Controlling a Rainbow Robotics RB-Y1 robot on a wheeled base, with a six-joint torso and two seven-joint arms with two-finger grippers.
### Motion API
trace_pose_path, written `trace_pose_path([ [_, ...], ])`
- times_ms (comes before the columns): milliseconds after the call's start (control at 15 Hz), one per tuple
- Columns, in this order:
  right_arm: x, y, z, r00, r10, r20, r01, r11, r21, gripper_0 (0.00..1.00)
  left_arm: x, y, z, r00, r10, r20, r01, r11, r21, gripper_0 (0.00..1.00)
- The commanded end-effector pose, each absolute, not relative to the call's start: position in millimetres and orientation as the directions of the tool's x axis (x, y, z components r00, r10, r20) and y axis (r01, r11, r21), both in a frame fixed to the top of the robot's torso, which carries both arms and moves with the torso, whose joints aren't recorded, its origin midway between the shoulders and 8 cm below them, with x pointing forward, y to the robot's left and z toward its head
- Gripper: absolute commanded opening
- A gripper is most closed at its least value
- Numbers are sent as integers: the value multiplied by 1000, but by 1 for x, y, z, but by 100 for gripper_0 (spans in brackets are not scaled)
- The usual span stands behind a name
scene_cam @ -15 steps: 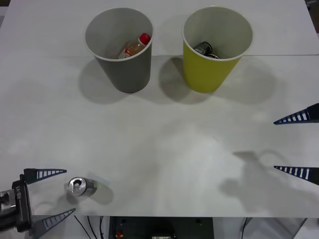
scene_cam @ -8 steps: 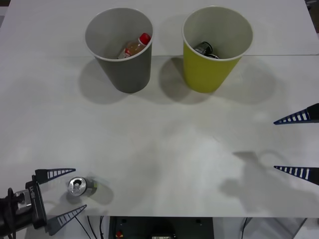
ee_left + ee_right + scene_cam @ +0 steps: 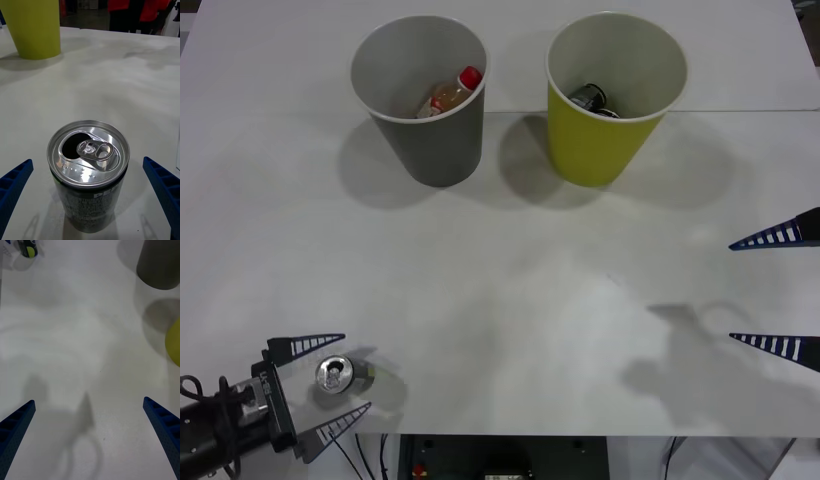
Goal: Put the can into the green bin and the plastic bottle into the gray bin
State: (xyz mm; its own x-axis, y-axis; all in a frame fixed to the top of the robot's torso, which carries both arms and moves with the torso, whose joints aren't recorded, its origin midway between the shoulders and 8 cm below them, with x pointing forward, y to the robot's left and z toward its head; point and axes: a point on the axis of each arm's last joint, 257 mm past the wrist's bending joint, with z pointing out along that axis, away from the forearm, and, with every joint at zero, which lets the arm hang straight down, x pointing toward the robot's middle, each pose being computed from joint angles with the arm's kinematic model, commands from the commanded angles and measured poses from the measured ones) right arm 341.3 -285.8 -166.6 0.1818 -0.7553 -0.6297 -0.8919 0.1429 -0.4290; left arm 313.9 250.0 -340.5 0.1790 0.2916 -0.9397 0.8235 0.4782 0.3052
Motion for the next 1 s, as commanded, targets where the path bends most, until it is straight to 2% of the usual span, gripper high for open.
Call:
trace_pose_path([
  [67,341,-286,-167,182,-755,-630,-892,143,-429,100,318,244,-343,181,287,-941,820,484,306,100],
  [400,341,-286,-167,182,-755,-630,-892,143,-429,100,320,241,-343,184,282,-942,817,489,306,99],
  [467,341,-286,-167,182,-755,-630,-892,143,-429,100,320,241,-344,184,283,-941,817,488,307,59],
  [533,341,-286,-167,182,-755,-630,-892,143,-429,100,320,240,-343,186,283,-941,817,487,308,27],
  [600,341,-286,-167,182,-755,-630,-892,143,-429,100,320,240,-343,187,281,-941,817,487,308,8],
  [667,341,-286,-167,182,-755,-630,-892,143,-429,100,321,240,-343,187,282,-941,817,486,308,1],
  [1000,341,-286,-167,182,-755,-630,-892,143,-429,100,327,236,-343,195,288,-938,820,477,316,0],
])
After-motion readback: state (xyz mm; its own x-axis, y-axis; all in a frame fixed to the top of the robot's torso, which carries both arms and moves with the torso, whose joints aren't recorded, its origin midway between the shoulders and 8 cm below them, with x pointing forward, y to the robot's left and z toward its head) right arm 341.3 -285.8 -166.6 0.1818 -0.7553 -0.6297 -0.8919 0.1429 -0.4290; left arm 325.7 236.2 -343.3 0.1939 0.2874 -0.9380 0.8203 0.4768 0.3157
